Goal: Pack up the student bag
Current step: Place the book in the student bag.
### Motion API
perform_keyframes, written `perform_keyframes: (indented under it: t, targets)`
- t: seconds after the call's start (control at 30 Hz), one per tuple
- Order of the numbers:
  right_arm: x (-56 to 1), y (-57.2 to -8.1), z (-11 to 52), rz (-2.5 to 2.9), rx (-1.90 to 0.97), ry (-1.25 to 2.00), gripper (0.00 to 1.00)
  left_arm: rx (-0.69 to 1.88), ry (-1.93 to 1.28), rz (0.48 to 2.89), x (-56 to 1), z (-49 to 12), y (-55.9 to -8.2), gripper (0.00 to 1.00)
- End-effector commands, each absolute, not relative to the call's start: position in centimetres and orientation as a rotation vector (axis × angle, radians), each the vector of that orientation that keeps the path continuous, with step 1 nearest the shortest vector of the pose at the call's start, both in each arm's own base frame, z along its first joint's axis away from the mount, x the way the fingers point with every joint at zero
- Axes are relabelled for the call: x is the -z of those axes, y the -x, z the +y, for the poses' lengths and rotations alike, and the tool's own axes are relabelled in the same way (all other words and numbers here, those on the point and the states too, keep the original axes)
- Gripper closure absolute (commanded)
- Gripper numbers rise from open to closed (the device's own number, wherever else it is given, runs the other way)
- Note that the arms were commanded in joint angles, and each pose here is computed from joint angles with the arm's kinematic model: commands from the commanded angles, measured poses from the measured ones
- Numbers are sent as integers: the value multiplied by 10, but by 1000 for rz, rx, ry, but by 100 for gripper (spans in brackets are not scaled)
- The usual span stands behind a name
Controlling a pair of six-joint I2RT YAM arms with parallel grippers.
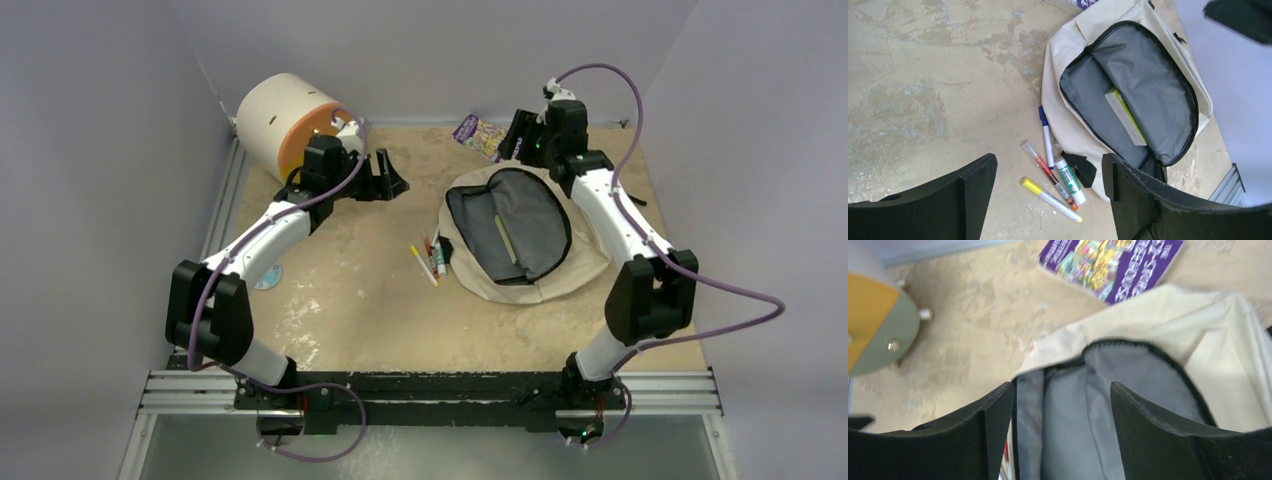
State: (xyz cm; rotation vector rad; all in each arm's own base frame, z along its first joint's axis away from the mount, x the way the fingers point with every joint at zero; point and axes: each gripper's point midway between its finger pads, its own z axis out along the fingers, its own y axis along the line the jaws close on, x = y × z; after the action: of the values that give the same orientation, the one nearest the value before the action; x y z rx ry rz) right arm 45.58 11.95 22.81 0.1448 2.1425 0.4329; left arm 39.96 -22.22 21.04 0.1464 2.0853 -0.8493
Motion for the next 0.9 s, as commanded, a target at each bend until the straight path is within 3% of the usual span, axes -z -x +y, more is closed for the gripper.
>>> perform_keyframes:
  t: [0.0,0.53,0.87]
  targets:
    - [-245,-510,98,2027,-284,-270,27,814,-200,2012,-222,-215,-400,24]
    - [-153,-651,67,2097,-261,-229,16,845,-228,1992,-219,-217,-392,24]
    - [-113,-679,46,2098,-328,-108,16,849,-225,2015,-209,-218,-393,24]
